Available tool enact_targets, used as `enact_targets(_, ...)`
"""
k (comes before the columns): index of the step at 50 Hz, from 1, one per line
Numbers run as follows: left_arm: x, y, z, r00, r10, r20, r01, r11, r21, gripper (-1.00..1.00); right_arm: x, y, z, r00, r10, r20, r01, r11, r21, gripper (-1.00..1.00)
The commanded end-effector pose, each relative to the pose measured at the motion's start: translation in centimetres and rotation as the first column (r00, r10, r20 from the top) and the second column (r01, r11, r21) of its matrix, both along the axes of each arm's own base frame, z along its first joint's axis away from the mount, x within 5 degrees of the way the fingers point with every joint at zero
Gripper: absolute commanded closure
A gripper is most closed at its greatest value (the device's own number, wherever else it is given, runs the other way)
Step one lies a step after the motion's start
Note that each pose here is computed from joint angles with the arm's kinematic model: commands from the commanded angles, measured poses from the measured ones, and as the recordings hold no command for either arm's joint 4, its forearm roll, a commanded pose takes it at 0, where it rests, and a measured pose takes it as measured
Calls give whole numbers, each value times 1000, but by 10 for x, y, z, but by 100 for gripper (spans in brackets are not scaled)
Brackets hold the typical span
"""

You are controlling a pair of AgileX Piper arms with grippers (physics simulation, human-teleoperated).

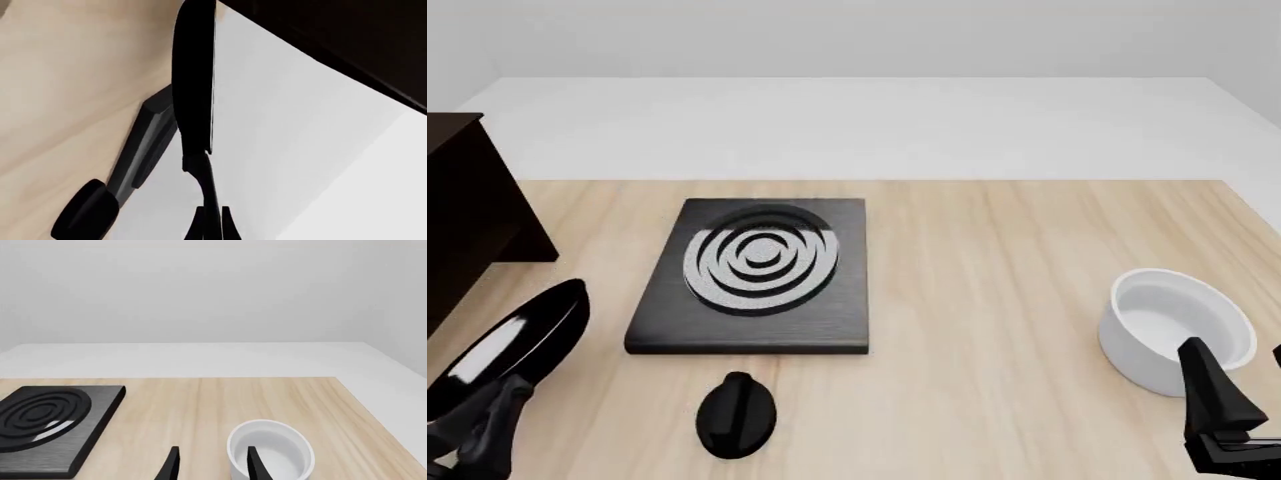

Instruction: Put the frying pan under the cabinet shelf.

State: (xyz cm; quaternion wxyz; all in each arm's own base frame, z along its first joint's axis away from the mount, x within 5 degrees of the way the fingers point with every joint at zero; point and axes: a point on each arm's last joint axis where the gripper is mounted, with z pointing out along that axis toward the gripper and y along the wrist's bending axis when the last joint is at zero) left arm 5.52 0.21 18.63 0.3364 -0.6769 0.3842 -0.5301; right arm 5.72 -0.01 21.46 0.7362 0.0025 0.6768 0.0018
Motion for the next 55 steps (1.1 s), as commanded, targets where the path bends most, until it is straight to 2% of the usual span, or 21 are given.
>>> enact_targets(1,-4,6,-9,991,81,-107,-66,989,134,100,0,0,0,1000,0,0,0,1000,0,-100)
enact_targets(2,-3,6,-7,993,74,-88,-64,992,111,100,0,0,0,1000,0,0,0,1000,0,-100)
enact_targets(4,-5,6,-12,987,80,-138,-66,992,107,100,0,0,0,1000,0,0,0,1000,0,-100)
enact_targets(6,-4,6,-9,992,75,-106,-61,990,126,100,0,0,0,1000,0,0,0,1000,0,-100)
enact_targets(7,-4,4,-11,991,50,-122,-42,997,68,100,0,0,0,1000,0,0,0,1000,0,-100)
enact_targets(8,-4,5,-10,991,68,-117,-55,993,106,100,0,0,0,1000,0,0,0,1000,0,-100)
enact_targets(11,-4,4,-10,992,43,-115,-35,997,70,100,0,0,0,1000,0,0,0,1000,1,-100)
enact_targets(25,-6,5,-16,979,67,-190,-45,992,120,100,0,0,0,1000,0,0,0,1000,0,-100)
enact_targets(27,62,20,-16,976,104,-191,-78,987,139,100,0,0,0,1000,0,0,0,1000,0,-100)
enact_targets(29,107,38,-66,970,147,-194,-114,979,170,100,0,0,0,1000,0,0,0,1000,0,-100)
enact_targets(30,109,38,-89,952,143,-271,-102,982,159,100,0,0,0,1000,0,0,0,1000,0,-100)
enact_targets(31,106,44,-92,942,165,-293,-105,972,210,100,0,0,0,1000,0,0,0,1000,0,-100)
enact_targets(33,107,43,-90,945,167,-283,-120,977,178,100,0,0,0,1000,0,0,0,1000,0,-100)
enact_targets(34,105,49,-95,931,192,-309,-135,971,198,100,0,0,0,1000,0,0,0,1000,0,-100)
enact_targets(42,103,54,-93,928,221,-301,-164,965,204,100,0,0,0,1000,0,0,0,1000,1,-100)
enact_targets(43,99,61,-99,907,250,-340,-173,955,241,100,0,0,0,1000,0,0,0,1000,0,-100)
enact_targets(45,100,59,-99,910,242,-337,-168,958,233,100,0,0,0,1000,1,-1,-1,1000,-1,-100)
enact_targets(47,93,69,-109,870,281,-405,-167,941,293,100,0,0,0,1000,0,0,0,1000,0,-100)
enact_targets(50,93,70,-107,875,289,-389,-187,942,279,100,0,0,0,1000,0,0,0,1000,1,-100)
enact_targets(52,89,78,-108,855,323,-405,-193,924,331,100,0,0,0,1000,0,0,0,1000,0,-100)
enact_targets(55,89,75,-110,856,314,-410,-198,933,301,100,0,0,0,1000,0,0,0,1000,0,-100)
